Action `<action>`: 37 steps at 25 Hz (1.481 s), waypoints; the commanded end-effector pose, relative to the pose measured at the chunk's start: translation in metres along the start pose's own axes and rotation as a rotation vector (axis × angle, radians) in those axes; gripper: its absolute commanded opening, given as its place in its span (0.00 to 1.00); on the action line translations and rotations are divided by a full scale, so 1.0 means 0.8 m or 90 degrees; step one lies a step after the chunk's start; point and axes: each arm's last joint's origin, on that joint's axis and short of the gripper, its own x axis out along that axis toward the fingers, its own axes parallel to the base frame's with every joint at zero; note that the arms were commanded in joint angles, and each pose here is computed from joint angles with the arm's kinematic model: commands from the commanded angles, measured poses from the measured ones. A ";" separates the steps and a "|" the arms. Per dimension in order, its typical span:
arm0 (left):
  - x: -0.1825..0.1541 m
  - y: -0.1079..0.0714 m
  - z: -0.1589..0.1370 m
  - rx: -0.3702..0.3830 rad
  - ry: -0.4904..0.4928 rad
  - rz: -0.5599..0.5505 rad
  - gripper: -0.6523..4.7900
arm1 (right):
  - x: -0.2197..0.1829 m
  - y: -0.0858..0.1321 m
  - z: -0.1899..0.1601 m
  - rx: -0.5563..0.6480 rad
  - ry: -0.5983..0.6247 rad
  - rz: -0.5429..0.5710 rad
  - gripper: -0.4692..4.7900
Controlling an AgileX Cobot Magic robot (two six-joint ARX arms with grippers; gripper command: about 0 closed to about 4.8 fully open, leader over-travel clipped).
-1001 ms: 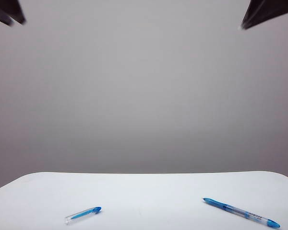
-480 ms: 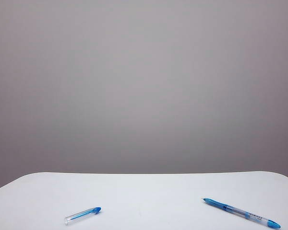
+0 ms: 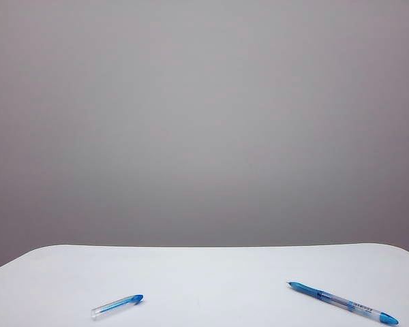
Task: Pick up the pen and remove the cap.
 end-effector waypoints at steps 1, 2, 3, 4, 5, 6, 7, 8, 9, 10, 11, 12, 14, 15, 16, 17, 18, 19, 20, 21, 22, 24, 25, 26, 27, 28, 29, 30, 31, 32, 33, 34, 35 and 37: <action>0.001 0.006 -0.008 -0.006 0.012 -0.014 0.11 | -0.001 0.000 0.012 -0.005 -0.040 0.043 0.09; 0.001 0.011 -0.008 -0.010 0.013 -0.011 0.11 | -0.001 -0.002 0.012 -0.007 -0.036 0.043 0.09; 0.000 0.014 -0.008 -0.011 0.012 -0.009 0.11 | -0.001 -0.004 0.011 -0.007 -0.028 0.044 0.09; 0.000 0.021 -0.008 -0.015 0.010 0.006 0.11 | -0.001 -0.008 0.009 -0.008 -0.017 0.036 0.09; -0.001 0.025 -0.007 -0.017 0.009 0.024 0.11 | -0.001 -0.010 0.008 -0.009 -0.013 0.026 0.09; -0.001 0.029 -0.007 -0.018 0.008 0.041 0.11 | -0.001 -0.011 0.007 -0.009 -0.009 0.018 0.09; -0.002 0.034 -0.007 -0.020 0.006 0.062 0.11 | -0.001 -0.013 0.006 -0.009 -0.005 0.003 0.09; -0.002 0.036 -0.007 -0.021 0.005 0.071 0.11 | -0.001 -0.014 0.005 -0.012 -0.003 -0.014 0.09; -0.003 0.037 -0.008 -0.021 0.008 0.079 0.11 | -0.001 -0.016 0.003 -0.018 0.004 -0.042 0.09; -0.003 0.038 -0.008 -0.025 0.010 0.089 0.11 | -0.001 -0.017 0.001 -0.017 0.012 -0.054 0.09; -0.003 0.039 -0.010 -0.046 0.011 0.103 0.11 | -0.001 -0.019 -0.002 -0.016 0.024 -0.075 0.09; -0.003 0.039 -0.013 -0.067 0.012 0.110 0.11 | -0.002 -0.020 -0.003 -0.016 0.029 -0.087 0.09; -0.002 0.040 -0.021 -0.101 0.003 0.110 0.11 | -0.002 -0.021 -0.004 -0.035 0.034 -0.107 0.09; -0.002 0.040 -0.028 -0.108 0.008 0.098 0.11 | -0.003 -0.021 -0.004 -0.044 0.031 -0.113 0.09; -0.002 0.039 -0.031 -0.108 0.014 0.090 0.11 | -0.003 -0.022 -0.003 -0.045 0.027 -0.120 0.09; -0.002 0.039 -0.036 -0.110 0.022 0.087 0.11 | -0.005 -0.023 -0.004 -0.046 0.016 -0.135 0.09; -0.002 0.039 -0.038 -0.111 0.024 0.082 0.11 | -0.007 -0.023 -0.005 -0.047 0.009 -0.140 0.09; -0.002 0.039 -0.038 -0.111 0.025 0.074 0.11 | -0.010 -0.023 -0.008 -0.047 0.006 -0.139 0.09; -0.002 0.038 -0.038 -0.111 0.022 0.069 0.11 | -0.012 -0.024 -0.010 -0.047 0.008 -0.140 0.09; -0.002 0.038 -0.036 -0.111 0.016 0.066 0.11 | -0.015 -0.026 -0.017 -0.046 0.019 -0.146 0.09; -0.003 0.038 -0.036 -0.110 0.014 0.066 0.11 | -0.015 -0.027 -0.021 -0.046 0.029 -0.151 0.09; -0.004 0.038 -0.038 -0.110 0.007 0.064 0.11 | -0.015 -0.030 -0.031 -0.045 0.051 -0.156 0.09; -0.005 0.037 -0.042 -0.120 0.005 0.060 0.11 | -0.014 -0.031 -0.036 -0.043 0.057 -0.158 0.09; -0.006 0.037 -0.045 -0.128 0.005 0.056 0.11 | -0.014 -0.032 -0.038 -0.043 0.061 -0.158 0.09; -0.007 0.037 -0.047 -0.134 0.012 0.055 0.11 | -0.015 -0.033 -0.041 -0.043 0.074 -0.163 0.09; -0.008 0.036 -0.047 -0.133 0.008 0.047 0.11 | -0.015 -0.033 -0.042 -0.043 0.078 -0.163 0.09; -0.009 0.036 -0.045 -0.131 -0.002 0.043 0.11 | -0.015 -0.033 -0.043 -0.043 0.085 -0.165 0.09; -0.010 0.035 -0.044 -0.130 -0.007 0.040 0.11 | -0.015 -0.034 -0.044 -0.042 0.092 -0.167 0.09; -0.011 0.034 -0.044 -0.130 -0.006 0.029 0.11 | -0.016 -0.034 -0.047 -0.042 0.109 -0.171 0.09; -0.012 0.034 -0.045 -0.131 0.001 0.030 0.11 | -0.017 -0.035 -0.050 -0.041 0.124 -0.175 0.09; -0.014 0.034 -0.052 -0.113 0.032 0.035 0.11 | -0.018 -0.036 -0.056 -0.040 0.154 -0.182 0.09; -0.014 0.035 -0.055 -0.096 0.048 0.042 0.11 | -0.019 -0.037 -0.058 -0.040 0.166 -0.184 0.09; -0.016 0.035 -0.060 -0.071 0.077 0.057 0.11 | -0.020 -0.037 -0.060 -0.039 0.178 -0.187 0.09; -0.017 0.038 -0.067 -0.061 0.110 0.110 0.11 | -0.020 -0.037 -0.060 -0.039 0.178 -0.187 0.09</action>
